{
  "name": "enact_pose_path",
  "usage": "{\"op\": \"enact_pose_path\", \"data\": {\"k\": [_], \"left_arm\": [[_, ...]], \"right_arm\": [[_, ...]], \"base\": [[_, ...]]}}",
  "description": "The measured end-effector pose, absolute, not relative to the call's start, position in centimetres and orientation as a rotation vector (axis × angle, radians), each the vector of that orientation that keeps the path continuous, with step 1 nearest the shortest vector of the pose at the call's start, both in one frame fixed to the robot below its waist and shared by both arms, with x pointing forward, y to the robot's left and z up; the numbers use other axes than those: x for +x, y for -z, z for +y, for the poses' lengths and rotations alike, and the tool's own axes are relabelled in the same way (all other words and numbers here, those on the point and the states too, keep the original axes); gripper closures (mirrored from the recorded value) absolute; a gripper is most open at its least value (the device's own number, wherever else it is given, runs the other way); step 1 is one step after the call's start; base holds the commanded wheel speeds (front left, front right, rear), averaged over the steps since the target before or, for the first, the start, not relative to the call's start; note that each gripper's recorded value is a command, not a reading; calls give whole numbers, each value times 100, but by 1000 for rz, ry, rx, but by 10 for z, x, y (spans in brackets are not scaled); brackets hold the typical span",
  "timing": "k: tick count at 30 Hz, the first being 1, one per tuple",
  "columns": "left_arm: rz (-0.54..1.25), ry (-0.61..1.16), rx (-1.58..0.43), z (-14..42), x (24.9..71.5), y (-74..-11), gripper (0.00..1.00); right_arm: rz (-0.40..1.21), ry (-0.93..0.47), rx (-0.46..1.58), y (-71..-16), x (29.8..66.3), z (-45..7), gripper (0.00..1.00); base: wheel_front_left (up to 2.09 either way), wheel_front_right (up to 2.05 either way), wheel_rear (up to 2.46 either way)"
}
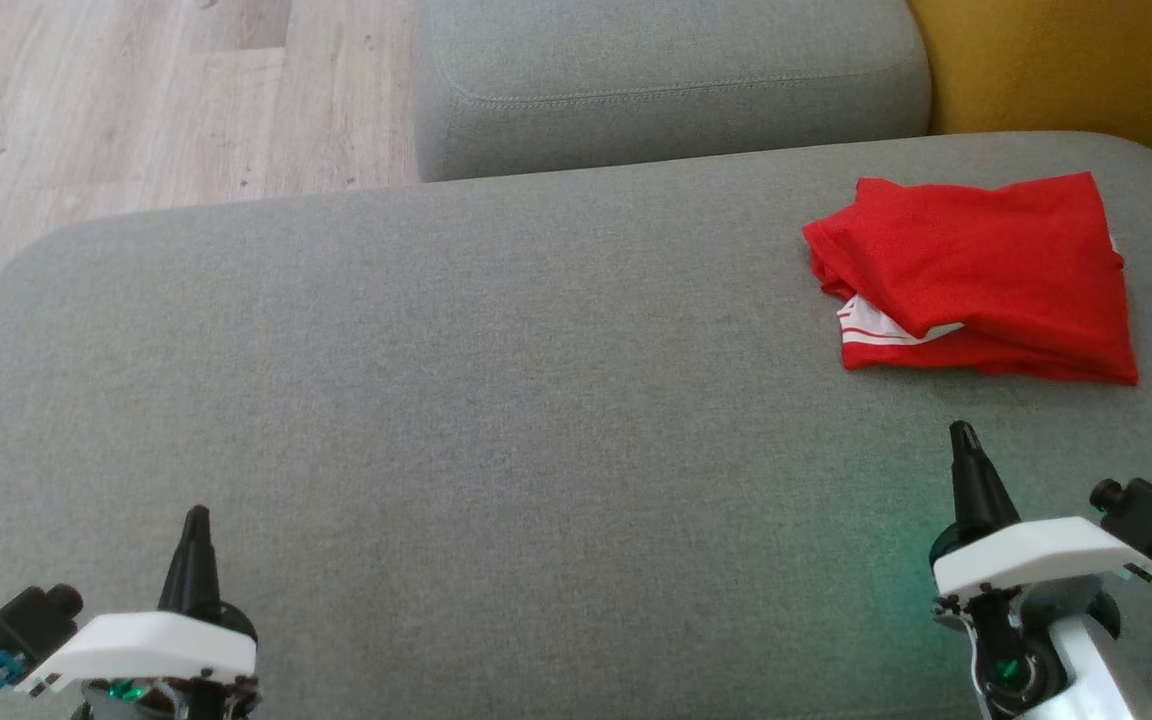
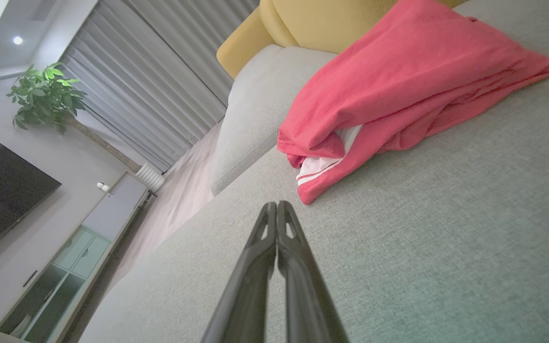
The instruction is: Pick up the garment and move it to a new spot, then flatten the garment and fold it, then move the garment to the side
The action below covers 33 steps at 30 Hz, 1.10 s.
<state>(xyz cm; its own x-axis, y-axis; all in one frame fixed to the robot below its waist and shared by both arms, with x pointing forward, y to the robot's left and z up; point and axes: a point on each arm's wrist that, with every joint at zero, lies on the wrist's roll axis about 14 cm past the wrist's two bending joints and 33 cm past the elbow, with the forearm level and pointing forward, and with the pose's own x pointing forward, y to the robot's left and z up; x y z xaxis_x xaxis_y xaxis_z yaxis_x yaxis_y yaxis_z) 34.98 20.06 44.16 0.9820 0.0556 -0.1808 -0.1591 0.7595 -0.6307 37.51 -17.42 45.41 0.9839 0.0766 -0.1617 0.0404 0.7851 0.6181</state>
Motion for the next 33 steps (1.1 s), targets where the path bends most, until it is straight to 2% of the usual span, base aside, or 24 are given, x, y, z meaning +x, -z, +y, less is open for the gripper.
{"op": "enact_pose_path", "data": {"k": [33], "left_arm": [[151,-133,-1065,198,358,-448,100]], "right_arm": [[146,51,1053,-465,380,-187,100]], "base": [[0,0,0]]}}
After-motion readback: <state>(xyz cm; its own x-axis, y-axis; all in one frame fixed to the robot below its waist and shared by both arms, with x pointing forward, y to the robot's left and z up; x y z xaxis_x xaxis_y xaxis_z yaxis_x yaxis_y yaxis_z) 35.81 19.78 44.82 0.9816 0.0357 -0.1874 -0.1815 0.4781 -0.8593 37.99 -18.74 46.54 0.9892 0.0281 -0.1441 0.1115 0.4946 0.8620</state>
